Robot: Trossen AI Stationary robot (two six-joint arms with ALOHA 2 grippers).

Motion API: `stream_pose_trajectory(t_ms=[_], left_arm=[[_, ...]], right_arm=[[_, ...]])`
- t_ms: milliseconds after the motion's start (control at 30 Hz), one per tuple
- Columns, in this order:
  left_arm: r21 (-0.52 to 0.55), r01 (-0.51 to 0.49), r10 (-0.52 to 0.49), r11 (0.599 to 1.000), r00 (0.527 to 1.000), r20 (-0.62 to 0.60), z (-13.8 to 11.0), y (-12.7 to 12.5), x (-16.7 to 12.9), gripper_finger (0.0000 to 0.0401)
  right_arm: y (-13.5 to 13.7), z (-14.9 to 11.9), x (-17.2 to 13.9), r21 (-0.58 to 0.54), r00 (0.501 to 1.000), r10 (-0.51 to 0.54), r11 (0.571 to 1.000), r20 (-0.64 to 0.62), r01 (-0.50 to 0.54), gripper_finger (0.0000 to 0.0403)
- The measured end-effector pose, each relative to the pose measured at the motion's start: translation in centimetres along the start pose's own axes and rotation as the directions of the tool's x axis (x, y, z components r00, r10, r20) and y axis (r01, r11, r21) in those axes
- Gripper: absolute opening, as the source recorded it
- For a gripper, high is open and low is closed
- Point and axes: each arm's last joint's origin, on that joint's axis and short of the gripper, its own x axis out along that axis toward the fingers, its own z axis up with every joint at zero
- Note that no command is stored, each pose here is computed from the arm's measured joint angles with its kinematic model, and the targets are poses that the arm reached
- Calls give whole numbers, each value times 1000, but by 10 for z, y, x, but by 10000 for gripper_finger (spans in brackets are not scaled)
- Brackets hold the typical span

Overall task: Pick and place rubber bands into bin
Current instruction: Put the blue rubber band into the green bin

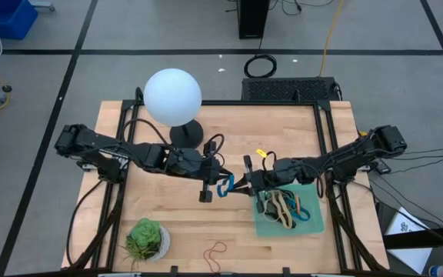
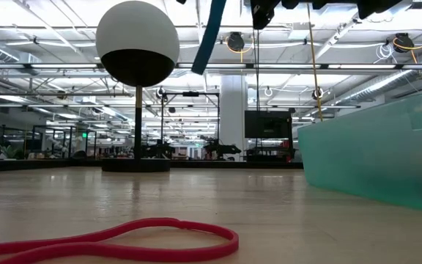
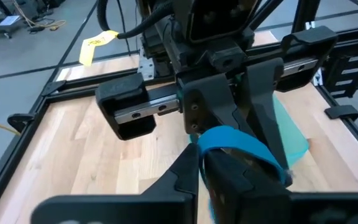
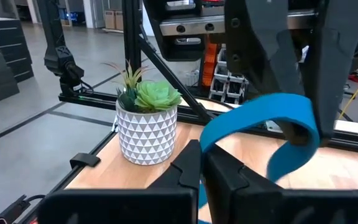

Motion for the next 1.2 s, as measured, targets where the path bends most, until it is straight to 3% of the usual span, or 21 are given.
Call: stream_pose_trajectory(t_ms=[300, 500, 633, 833, 1033, 1200], left_arm=[[20, 28, -27, 999, 998, -60, -6, -7, -1, 127], [-39, 25, -34, 999, 971, -238, -23, -7, -4, 167], [-116, -11, -34, 993, 924, -380, -37, -7, -9, 174], [-169, -49, -33, 984, 891, -452, -44, -7, -12, 175], [-155, -40, -32, 987, 900, -435, -42, -6, -11, 175], [-149, -49, -21, 988, 900, -436, -42, -1, -10, 175]], right_arm=[[0, 3, -3, -2, 1000, 0, 1000, -2, 0, 1], [4, 20, -26, 26, 999, 16, 1000, -50, -15, 1], [12, 35, -53, 71, 981, 12, 997, -196, 2, 1], [26, 71, -96, 152, 860, -94, 969, -502, 195, 0], [43, 96, -125, 300, 735, -27, 902, -677, 310, 0], [60, 96, -133, 449, 676, 109, 821, -728, 351, 0]])
